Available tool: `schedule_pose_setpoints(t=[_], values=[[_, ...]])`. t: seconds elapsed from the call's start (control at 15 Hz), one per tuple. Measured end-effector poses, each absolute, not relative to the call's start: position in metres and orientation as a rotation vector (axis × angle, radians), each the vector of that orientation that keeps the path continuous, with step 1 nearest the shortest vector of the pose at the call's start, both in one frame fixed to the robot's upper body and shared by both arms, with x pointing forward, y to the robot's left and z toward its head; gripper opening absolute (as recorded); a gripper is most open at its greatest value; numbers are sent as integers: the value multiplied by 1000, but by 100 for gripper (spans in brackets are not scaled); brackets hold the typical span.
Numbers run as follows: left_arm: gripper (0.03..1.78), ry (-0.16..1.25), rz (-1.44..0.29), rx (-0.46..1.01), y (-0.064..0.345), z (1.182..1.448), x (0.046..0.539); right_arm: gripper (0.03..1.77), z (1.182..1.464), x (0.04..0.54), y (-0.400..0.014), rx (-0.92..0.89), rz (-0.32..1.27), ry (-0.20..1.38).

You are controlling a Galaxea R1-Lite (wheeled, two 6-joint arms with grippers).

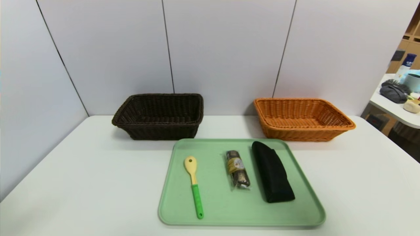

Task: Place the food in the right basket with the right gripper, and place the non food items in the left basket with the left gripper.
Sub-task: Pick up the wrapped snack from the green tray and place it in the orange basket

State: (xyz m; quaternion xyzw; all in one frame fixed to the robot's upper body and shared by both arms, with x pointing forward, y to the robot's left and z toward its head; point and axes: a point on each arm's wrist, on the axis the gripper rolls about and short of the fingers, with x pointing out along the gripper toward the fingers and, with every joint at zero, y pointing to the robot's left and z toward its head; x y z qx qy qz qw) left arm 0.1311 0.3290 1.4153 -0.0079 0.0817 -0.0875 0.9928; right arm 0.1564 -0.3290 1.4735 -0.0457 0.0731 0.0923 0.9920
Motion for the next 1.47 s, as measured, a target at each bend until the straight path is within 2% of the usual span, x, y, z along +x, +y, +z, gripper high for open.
schedule_pose_setpoints(t=[0.33, 0.67, 1.07, 1.47], values=[[169, 366, -285, -46, 315, 1405, 192, 170, 1473, 239, -288, -119, 303, 301], [169, 497, -304, -35, 284, 1392, 227, 170, 1437, 303, -227, -195, 411, 510], [169, 540, -294, 9, 258, 1379, 254, 170, 1391, 331, -171, -235, 487, 775], [169, 587, -305, 20, 249, 1370, 261, 170, 1369, 342, -116, -172, 482, 945]])
